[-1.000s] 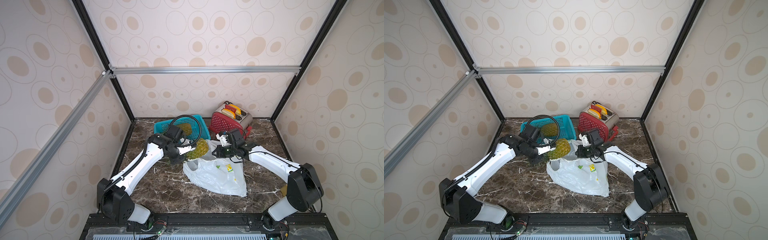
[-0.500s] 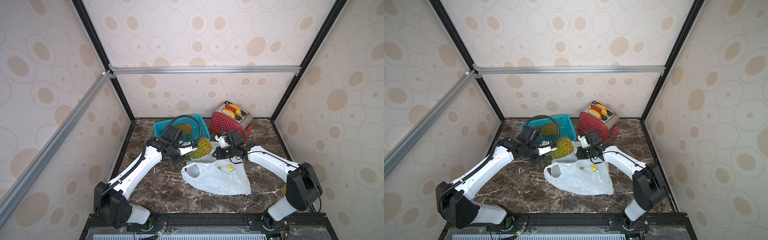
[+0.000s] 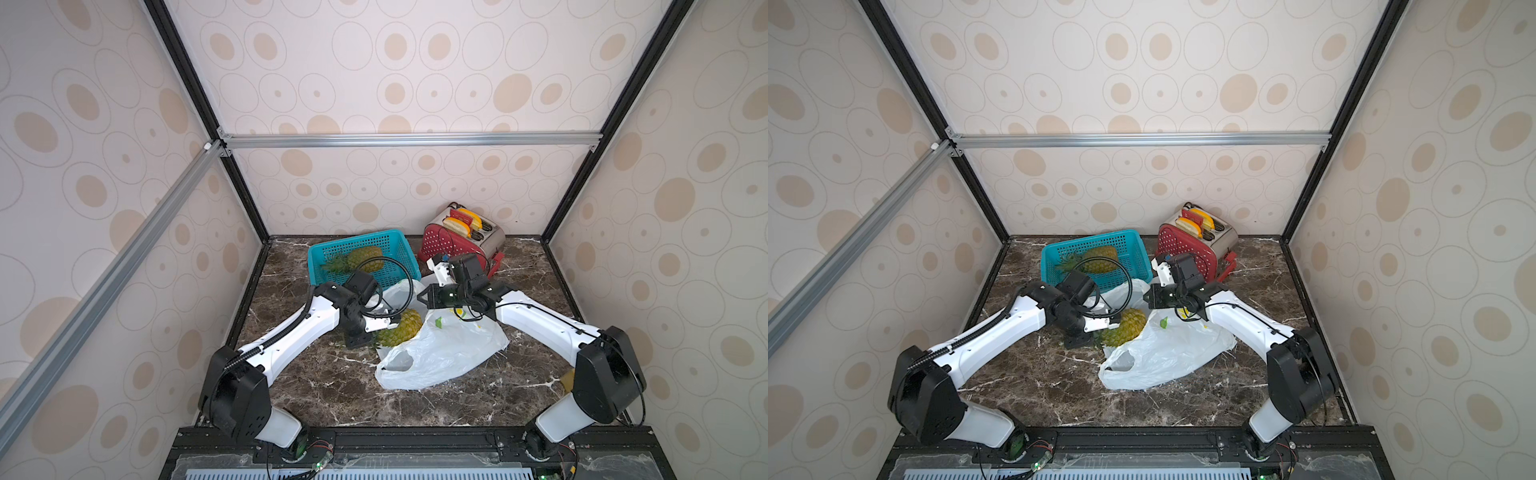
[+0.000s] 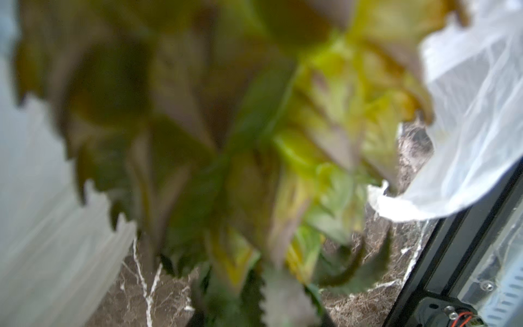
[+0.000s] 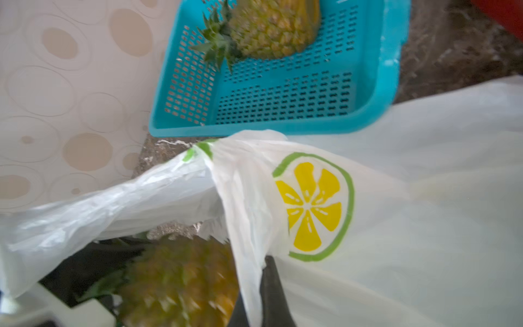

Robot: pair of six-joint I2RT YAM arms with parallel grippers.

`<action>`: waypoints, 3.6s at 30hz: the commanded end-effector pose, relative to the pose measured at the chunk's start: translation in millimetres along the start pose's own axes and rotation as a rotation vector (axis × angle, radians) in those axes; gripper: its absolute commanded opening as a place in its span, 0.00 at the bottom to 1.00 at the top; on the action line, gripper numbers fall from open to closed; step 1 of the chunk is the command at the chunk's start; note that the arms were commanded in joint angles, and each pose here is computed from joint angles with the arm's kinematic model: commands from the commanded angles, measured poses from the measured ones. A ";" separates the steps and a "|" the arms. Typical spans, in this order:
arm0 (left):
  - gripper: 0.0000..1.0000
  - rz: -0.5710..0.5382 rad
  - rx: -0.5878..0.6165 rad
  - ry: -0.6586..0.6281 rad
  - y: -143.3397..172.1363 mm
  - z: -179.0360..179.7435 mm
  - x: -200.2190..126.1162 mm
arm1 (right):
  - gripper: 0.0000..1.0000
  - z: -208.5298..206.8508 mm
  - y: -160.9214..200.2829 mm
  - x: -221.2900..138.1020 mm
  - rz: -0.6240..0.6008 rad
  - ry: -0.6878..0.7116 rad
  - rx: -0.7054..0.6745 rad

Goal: Place the pineapple into a plastic bag & tie a knot
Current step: Place the pineapple in the plastic bag, then adjust the pineapple in the plastic bag.

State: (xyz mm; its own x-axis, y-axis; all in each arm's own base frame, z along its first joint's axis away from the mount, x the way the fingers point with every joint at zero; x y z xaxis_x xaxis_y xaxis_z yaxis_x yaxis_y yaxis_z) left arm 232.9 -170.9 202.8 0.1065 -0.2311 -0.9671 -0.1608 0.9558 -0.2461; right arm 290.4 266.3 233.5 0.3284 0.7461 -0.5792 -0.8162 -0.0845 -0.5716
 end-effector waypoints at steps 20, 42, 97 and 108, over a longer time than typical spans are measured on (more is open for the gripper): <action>0.00 -0.126 -0.535 -0.036 -82.7 13.8 47.1 | 0.00 -10.0 5.6 -2.5 -0.193 0.094 0.118; 0.00 -0.536 -0.306 0.070 -74.2 7.6 -19.4 | 0.00 -22.5 53.2 -12.4 0.032 0.126 -0.271; 0.99 -0.380 -0.341 0.001 -14.7 -39.4 59.9 | 0.00 -9.7 45.7 -5.8 0.006 -0.037 -0.045; 0.26 -0.343 -0.363 -0.012 -20.2 -31.6 81.3 | 0.00 -9.1 44.8 -6.6 -0.002 -0.038 -0.044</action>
State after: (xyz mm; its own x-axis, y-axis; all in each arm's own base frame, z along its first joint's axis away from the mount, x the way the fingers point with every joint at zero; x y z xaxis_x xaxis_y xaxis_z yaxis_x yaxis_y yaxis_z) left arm 209.0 -207.9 113.3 0.1801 -0.4660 -0.8663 -0.4845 0.7244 -0.4904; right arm 254.8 250.2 191.2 0.2966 0.7503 -0.5908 -0.8122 -0.1272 -0.5694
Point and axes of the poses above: each gripper's point midway between its finger pads, its own x axis out along the fingers, its own z axis along the line the jaws close on, y = z × x, the point moved 8 cm from there along -x, back along the fingers, and after that the axes turned 2 degrees about x, right-handed, at the moved point
